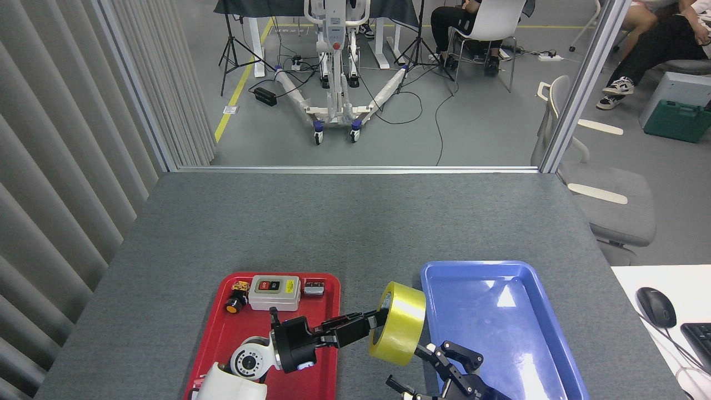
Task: Place and move tape with both arms
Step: 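Carry the tape roll toward the blue tray and the right gripper, then take the tape roll with the right gripper and release the left gripper, then lower the tape roll into the blue tray and open the right gripper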
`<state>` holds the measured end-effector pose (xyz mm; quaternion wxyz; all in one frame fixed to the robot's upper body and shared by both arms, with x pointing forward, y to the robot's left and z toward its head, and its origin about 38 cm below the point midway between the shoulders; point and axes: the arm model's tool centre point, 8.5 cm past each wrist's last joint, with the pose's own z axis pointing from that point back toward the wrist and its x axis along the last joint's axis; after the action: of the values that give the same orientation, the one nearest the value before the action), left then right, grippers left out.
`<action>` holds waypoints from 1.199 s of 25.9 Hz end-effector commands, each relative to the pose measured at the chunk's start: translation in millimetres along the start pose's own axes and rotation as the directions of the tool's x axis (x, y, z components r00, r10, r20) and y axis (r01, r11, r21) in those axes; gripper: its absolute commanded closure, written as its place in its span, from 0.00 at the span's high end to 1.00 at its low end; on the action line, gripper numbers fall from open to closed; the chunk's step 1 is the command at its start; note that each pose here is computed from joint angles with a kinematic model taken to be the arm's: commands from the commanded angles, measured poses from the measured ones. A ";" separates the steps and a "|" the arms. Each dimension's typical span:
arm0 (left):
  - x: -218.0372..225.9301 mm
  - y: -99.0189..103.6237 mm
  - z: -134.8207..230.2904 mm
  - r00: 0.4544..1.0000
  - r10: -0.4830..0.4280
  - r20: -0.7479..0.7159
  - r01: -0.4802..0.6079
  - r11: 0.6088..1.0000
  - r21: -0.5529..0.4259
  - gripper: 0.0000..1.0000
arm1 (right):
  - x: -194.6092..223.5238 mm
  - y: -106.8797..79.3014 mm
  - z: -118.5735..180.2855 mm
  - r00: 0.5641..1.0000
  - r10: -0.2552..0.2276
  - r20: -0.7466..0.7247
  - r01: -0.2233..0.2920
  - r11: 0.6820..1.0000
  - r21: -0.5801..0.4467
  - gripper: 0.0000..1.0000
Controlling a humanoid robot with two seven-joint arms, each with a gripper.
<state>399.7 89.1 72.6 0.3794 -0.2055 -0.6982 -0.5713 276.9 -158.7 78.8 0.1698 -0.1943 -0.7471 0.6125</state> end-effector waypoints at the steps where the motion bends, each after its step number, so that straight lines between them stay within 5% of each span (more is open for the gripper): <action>1: -0.4 0.1 0.4 1.000 0.003 -0.003 -0.003 1.000 0.003 0.17 | 1.4 0.7 0.4 1.000 -0.004 0.004 0.004 1.000 0.001 0.00; 4: -0.3 0.8 0.2 1.000 0.002 -0.003 -0.002 1.000 0.003 0.21 | 0.8 0.0 0.8 1.000 -0.009 0.001 0.009 1.000 -0.009 0.00; 9: -1.5 23.6 10.1 1.000 -0.013 -0.009 0.014 0.996 0.086 0.96 | 1.1 -0.5 0.3 1.000 -0.009 0.001 0.009 1.000 -0.011 0.00; 14: -1.4 37.6 29.8 1.000 -0.024 -0.011 0.025 0.986 0.162 1.00 | -17.4 -1.7 1.7 0.990 0.038 -0.139 -0.039 0.999 -0.004 0.00; 17: -6.0 54.8 61.8 0.997 -0.048 -0.064 0.066 0.947 0.316 1.00 | -33.8 -4.0 4.9 0.958 0.076 -0.275 -0.078 0.997 0.004 0.00; 20: -3.7 51.8 94.7 0.986 -0.085 -0.146 0.147 0.858 0.492 1.00 | -65.9 -6.8 21.8 0.819 0.151 -0.554 -0.143 0.988 0.058 0.00; 22: -0.2 50.1 106.3 0.952 -0.174 -0.253 0.286 0.806 0.519 0.99 | -81.4 0.0 34.8 0.710 0.172 -0.682 -0.081 0.983 0.163 0.00; 25: 6.3 42.3 134.1 0.793 -0.269 -0.547 0.546 0.712 0.441 1.00 | -98.9 16.1 48.6 0.589 0.198 -0.784 0.164 0.920 0.355 0.00; 27: 15.1 30.5 150.6 0.593 -0.311 -0.743 0.711 0.635 0.302 1.00 | -104.6 21.5 51.4 0.573 0.207 -0.793 0.298 0.849 0.436 0.00; 29: 16.4 21.9 160.9 0.370 -0.343 -0.864 0.797 0.595 0.105 1.00 | -111.0 22.3 60.5 0.565 0.226 -0.794 0.391 0.774 0.499 0.00; 31: 12.0 21.3 166.1 0.270 -0.327 -0.906 0.808 0.588 0.028 1.00 | -118.1 18.2 64.9 0.558 0.235 -0.796 0.448 0.722 0.527 0.00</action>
<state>368.5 240.0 85.7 0.4586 0.3775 -0.6449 -0.4809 345.9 -257.6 46.7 0.5626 -0.3662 -0.3688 0.6429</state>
